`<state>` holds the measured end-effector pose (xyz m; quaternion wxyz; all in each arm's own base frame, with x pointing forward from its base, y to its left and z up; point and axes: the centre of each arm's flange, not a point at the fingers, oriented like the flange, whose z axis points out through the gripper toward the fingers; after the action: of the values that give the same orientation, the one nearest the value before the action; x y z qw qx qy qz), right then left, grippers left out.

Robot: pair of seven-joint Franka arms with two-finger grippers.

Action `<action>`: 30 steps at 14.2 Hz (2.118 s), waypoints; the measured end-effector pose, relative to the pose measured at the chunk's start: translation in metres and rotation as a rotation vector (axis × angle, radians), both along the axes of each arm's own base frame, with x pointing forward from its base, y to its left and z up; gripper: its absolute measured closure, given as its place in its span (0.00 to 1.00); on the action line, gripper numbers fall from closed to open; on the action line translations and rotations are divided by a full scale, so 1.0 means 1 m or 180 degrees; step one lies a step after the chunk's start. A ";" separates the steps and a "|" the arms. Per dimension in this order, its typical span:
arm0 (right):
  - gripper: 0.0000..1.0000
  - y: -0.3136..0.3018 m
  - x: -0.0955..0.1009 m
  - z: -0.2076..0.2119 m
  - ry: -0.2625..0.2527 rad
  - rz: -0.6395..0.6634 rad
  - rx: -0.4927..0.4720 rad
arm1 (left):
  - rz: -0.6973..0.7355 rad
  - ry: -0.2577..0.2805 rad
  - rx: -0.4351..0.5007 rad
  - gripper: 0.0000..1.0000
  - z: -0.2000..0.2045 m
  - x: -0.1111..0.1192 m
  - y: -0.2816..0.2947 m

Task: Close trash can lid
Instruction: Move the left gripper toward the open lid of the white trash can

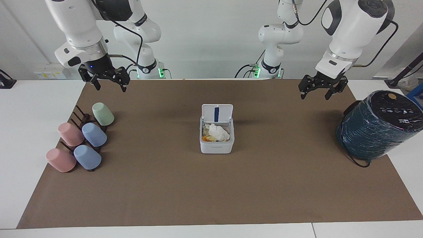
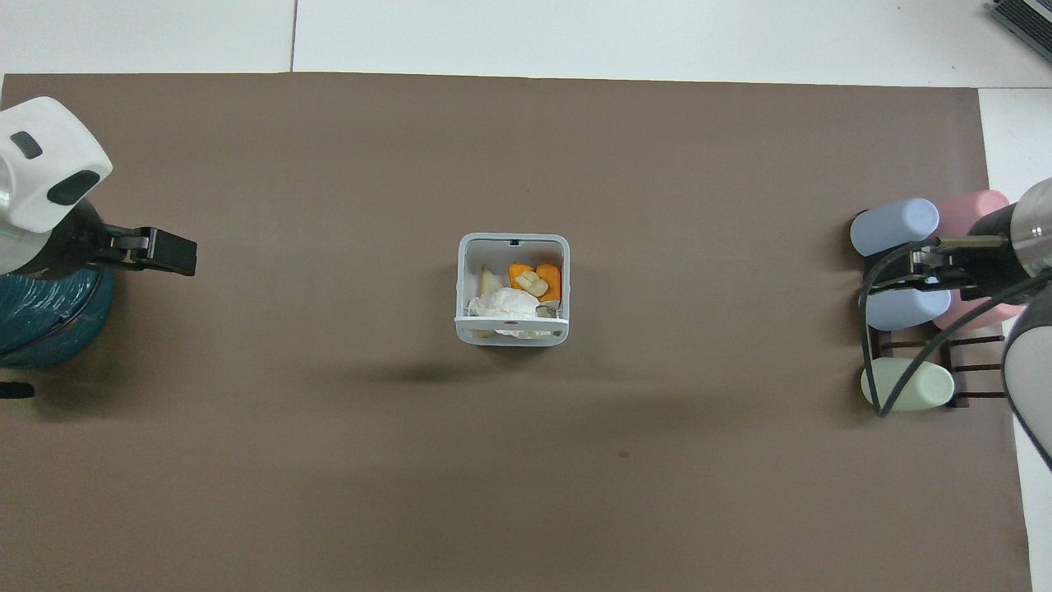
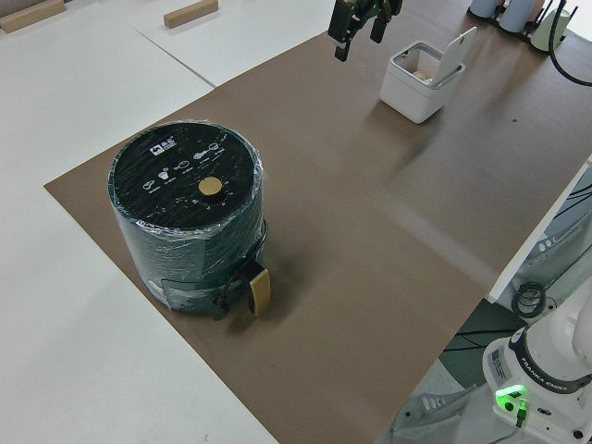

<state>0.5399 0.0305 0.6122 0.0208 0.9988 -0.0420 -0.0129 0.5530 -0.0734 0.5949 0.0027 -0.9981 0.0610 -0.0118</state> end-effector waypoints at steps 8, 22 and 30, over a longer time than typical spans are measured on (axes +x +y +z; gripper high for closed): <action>0.00 0.000 0.000 0.000 0.0000 0.0000 0.0000 | 0.0056 0.0066 0.0004 0.00 -0.008 -0.005 -0.014; 0.00 0.000 0.000 0.000 0.0000 0.0000 0.0000 | 0.0576 0.0024 -0.0241 0.99 -0.070 -0.126 -0.224; 0.00 0.000 0.000 0.000 0.0000 0.0000 0.0000 | 0.0939 -0.0437 -0.0862 0.99 -0.122 -0.101 -0.283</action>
<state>0.5397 0.0305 0.6123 0.0208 0.9988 -0.0420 -0.0129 0.4519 -0.3565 0.4725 -0.1255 -0.9843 -0.0883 -0.0872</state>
